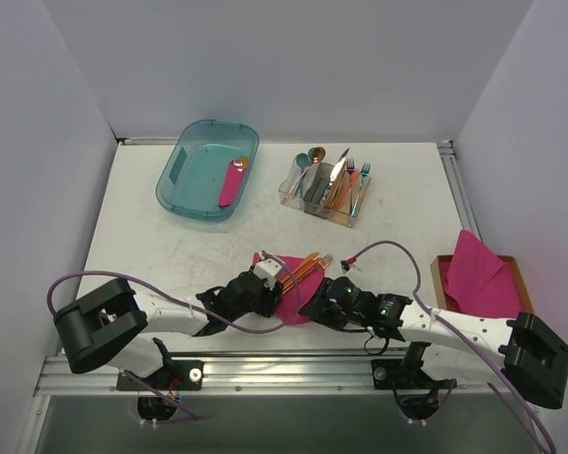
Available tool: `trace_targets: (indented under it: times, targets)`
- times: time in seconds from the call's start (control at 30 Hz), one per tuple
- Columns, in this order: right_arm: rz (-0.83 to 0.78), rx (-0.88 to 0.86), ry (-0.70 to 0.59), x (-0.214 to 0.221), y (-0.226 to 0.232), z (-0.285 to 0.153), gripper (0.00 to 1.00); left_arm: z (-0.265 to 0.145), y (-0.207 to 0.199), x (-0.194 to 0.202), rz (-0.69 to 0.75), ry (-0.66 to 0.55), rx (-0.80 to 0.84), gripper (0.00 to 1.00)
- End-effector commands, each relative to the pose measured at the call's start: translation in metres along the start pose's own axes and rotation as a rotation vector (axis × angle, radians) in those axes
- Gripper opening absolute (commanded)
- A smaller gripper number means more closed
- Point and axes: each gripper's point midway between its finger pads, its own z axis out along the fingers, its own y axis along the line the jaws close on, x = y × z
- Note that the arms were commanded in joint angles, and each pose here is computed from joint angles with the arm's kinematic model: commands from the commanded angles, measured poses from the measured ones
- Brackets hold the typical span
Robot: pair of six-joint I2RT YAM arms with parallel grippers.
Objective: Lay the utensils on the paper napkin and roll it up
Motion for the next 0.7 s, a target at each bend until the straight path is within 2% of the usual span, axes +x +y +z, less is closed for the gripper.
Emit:
trace_targets:
  times: [0.0,0.07,0.13,0.27,0.4,0.67]
  targets:
    - [0.023,0.037,-0.026,-0.002,-0.013,-0.002,0.4,-0.004,-0.007,-0.012,0.006,-0.017,0.015,0.57]
    - [0.026,0.053,-0.025,-0.001,-0.021,-0.001,0.36,-0.006,-0.007,-0.013,0.006,-0.021,0.014,0.59]
    - [0.031,0.071,-0.03,-0.001,-0.029,0.0,0.24,-0.008,-0.007,-0.012,0.009,-0.018,0.015,0.6]
    - [0.042,0.094,-0.034,-0.003,-0.04,0.001,0.17,-0.01,-0.01,-0.012,0.016,-0.012,0.026,0.61]
    - [0.051,0.087,-0.035,-0.003,-0.043,-0.001,0.04,-0.011,-0.011,-0.012,0.018,-0.006,0.032,0.61]
    - [0.064,0.126,-0.025,-0.001,-0.063,-0.009,0.02,-0.01,-0.017,-0.009,0.029,0.013,0.059,0.61]
